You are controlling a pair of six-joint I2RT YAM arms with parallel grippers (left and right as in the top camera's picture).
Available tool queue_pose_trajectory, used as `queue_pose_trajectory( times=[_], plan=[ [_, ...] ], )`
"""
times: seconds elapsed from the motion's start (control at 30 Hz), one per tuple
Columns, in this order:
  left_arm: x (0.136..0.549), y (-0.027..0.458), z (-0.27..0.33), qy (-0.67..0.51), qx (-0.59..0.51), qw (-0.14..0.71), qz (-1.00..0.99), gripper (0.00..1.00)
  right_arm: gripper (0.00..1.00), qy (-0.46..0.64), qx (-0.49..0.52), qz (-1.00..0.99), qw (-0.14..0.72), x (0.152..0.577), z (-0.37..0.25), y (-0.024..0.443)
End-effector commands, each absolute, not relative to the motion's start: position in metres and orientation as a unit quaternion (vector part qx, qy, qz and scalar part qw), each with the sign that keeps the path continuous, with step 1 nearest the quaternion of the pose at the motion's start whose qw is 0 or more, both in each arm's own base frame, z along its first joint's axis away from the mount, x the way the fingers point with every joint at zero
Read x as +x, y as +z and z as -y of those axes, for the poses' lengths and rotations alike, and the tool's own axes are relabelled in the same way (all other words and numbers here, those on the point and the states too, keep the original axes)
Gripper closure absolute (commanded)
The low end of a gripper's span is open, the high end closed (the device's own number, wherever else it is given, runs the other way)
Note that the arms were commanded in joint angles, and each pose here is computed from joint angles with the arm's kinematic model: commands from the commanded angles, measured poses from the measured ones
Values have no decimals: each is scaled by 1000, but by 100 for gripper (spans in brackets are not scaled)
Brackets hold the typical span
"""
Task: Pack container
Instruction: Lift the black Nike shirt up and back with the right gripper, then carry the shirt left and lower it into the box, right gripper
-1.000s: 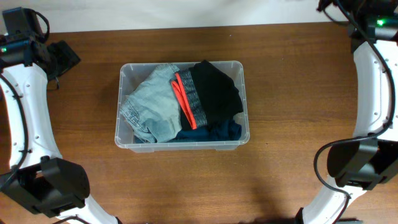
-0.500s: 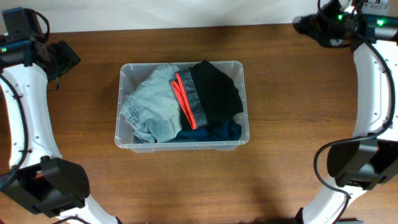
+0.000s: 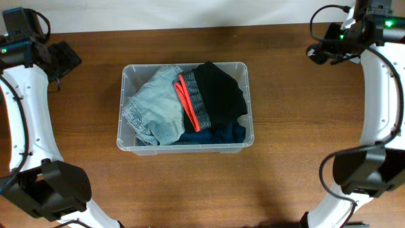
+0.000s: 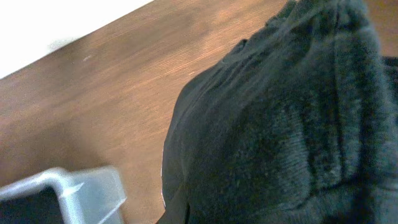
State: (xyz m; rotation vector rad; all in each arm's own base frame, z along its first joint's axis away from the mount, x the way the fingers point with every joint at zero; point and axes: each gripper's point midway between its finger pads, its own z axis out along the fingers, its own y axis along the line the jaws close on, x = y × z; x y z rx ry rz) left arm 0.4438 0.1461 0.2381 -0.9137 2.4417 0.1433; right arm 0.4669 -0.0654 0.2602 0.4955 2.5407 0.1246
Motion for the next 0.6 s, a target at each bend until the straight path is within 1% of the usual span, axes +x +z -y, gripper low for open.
queue_pose_trajectory(
  times=[0.0,0.1,0.2,0.27,0.33,0.57],
  plan=[
    [445,239,-147,53,-344,264,-900,1,96,95,103,-935,327,443,14,323],
    [445,239,-147,53,-344,264,-900,1,96,125,52,-935,328,421,-23,340],
    [445,239,-147,53,-344,264,-900,1,96,144,15,-938,315,401,-56,346],
    [445,239,-147,53,-344,264,-900,1,96,164,-12,-941,297,389,-79,345],
    [445,239,-147,53,-344,264,-900,1,96,187,-62,-940,277,376,-106,342],
    [445,239,-147,53,-344,264,-900,1,96,202,-173,-935,236,343,-169,332]
  ],
)
